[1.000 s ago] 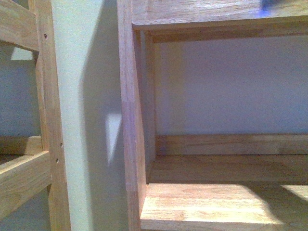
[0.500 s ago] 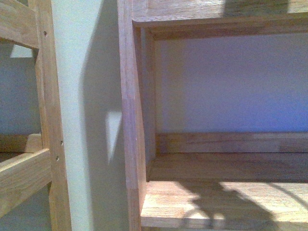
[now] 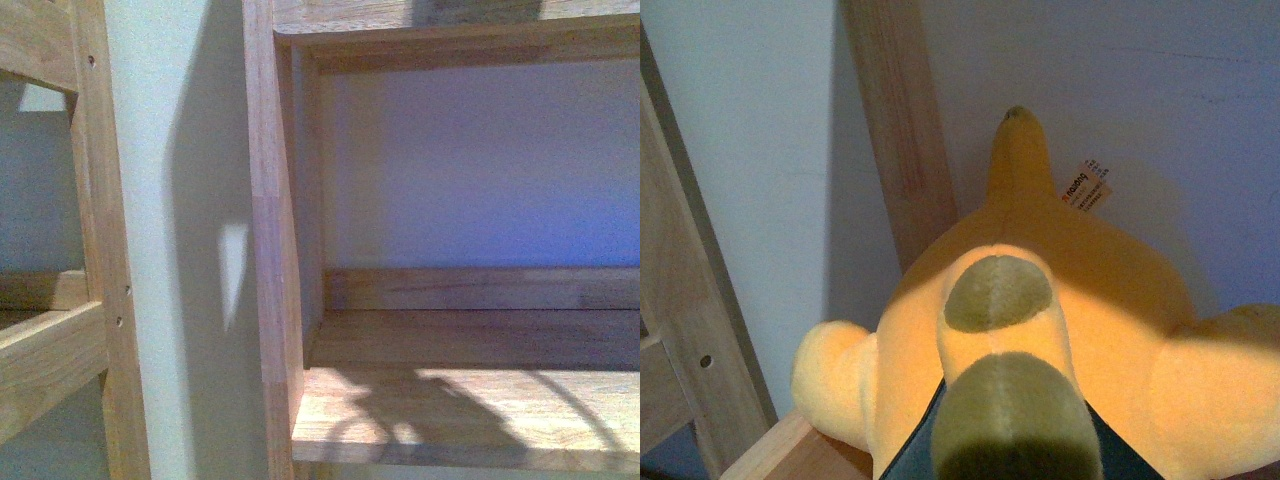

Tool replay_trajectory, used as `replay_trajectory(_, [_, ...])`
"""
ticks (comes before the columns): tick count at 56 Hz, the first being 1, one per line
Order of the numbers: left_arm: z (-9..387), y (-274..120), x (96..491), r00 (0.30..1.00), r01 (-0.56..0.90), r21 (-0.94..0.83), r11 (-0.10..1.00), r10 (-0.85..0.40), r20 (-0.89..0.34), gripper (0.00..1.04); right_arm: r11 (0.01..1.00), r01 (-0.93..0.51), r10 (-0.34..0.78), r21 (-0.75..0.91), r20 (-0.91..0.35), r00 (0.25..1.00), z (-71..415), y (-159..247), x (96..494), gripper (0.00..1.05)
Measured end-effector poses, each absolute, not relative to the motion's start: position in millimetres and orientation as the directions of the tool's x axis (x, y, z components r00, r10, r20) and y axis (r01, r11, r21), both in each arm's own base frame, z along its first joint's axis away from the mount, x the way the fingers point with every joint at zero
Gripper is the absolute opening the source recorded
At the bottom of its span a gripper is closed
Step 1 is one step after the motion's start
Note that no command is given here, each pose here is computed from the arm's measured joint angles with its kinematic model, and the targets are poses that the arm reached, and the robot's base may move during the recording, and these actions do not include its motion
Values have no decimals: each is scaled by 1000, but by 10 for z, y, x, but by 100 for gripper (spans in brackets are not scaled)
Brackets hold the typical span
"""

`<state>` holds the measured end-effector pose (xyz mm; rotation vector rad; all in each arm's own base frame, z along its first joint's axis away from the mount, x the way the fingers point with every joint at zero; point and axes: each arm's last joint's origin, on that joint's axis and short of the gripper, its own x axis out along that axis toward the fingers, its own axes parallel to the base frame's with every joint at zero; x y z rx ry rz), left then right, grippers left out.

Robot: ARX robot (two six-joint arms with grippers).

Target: Put away toys

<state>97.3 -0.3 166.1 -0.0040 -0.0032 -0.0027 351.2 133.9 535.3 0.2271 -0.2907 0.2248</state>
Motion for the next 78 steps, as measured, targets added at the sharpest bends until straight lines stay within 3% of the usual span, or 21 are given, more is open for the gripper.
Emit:
replay_trajectory(20, [1662, -3, 972, 1000, 3, -4, 1000, -3, 4, 99, 953, -236, 175, 191, 291, 941, 5288, 1274, 3474, 7])
replay_trajectory(57, [1661, -3, 973, 1000, 3, -4, 1000, -3, 3, 99, 985, -105, 59, 139, 299, 952, 5377, 1308, 3344, 99])
replay_trajectory(78, [1662, -3, 972, 1000, 3, -4, 1000, -3, 4, 99, 993, -38, -5, 114, 356, 935, 5557, 1336, 3060, 98])
